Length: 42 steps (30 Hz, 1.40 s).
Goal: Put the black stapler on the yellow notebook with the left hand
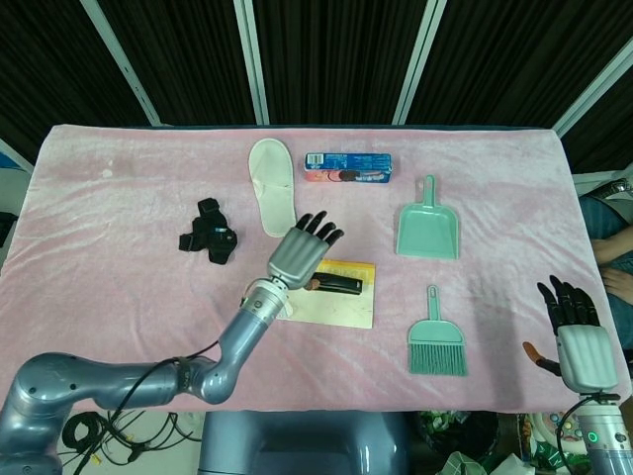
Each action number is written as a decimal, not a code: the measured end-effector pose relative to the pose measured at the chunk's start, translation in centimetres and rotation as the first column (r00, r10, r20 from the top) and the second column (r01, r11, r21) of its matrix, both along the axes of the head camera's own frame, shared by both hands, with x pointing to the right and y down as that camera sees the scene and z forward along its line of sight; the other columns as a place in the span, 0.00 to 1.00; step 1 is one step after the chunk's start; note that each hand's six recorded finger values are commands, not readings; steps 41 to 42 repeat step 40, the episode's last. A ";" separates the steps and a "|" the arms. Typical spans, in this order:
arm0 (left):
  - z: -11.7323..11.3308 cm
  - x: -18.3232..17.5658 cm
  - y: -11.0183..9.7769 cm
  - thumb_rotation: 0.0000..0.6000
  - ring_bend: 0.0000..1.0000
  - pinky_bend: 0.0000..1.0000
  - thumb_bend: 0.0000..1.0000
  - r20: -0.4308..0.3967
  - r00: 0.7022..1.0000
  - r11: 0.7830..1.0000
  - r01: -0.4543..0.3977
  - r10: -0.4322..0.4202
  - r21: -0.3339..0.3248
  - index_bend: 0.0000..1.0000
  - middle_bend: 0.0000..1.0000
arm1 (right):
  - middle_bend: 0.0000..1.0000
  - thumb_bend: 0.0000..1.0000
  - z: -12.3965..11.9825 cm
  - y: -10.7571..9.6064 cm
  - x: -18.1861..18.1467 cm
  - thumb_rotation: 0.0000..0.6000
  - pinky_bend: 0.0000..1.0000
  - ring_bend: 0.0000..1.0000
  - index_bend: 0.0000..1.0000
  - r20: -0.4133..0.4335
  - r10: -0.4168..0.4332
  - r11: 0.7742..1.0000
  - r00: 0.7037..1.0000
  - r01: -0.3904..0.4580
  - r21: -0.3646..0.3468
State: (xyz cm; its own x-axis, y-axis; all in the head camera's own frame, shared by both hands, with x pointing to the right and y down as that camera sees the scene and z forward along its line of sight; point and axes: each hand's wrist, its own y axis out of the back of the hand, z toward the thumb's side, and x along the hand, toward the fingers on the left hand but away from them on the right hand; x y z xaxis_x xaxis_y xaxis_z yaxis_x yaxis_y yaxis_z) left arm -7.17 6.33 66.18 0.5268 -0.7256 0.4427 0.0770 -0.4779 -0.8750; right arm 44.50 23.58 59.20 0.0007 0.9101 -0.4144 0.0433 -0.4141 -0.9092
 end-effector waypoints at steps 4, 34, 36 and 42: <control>-2.0 -3.8 -2.2 1.00 0.00 0.09 0.07 0.026 1.000 0.997 -0.015 0.013 0.077 0.18 0.16 | 0.00 0.12 -0.1 -0.1 0.3 1.00 0.07 0.00 0.01 -0.009 0.010 1.000 1.000 -0.010 0.004; -11.6 -39.8 12.0 1.00 0.00 0.00 0.07 -0.008 0.815 0.807 0.574 -0.579 0.139 0.20 0.11 | 0.00 0.12 -2.5 -0.6 3.9 1.00 0.07 0.00 0.01 -0.098 0.104 0.994 0.990 -0.101 0.026; -11.5 -41.3 13.0 1.00 0.00 0.00 0.07 -0.008 0.782 0.775 0.619 -0.623 0.132 0.19 0.10 | 0.00 0.12 -2.5 -0.6 3.7 1.00 0.07 0.00 0.01 -0.096 0.098 0.995 0.990 -0.096 0.025; -10.8 -43.0 13.5 1.00 0.00 0.00 0.07 0.015 0.749 0.744 0.656 -0.663 0.123 0.19 0.09 | 0.00 0.12 -2.8 -0.5 3.3 1.00 0.07 0.00 0.01 -0.085 0.095 0.995 0.992 -0.093 0.031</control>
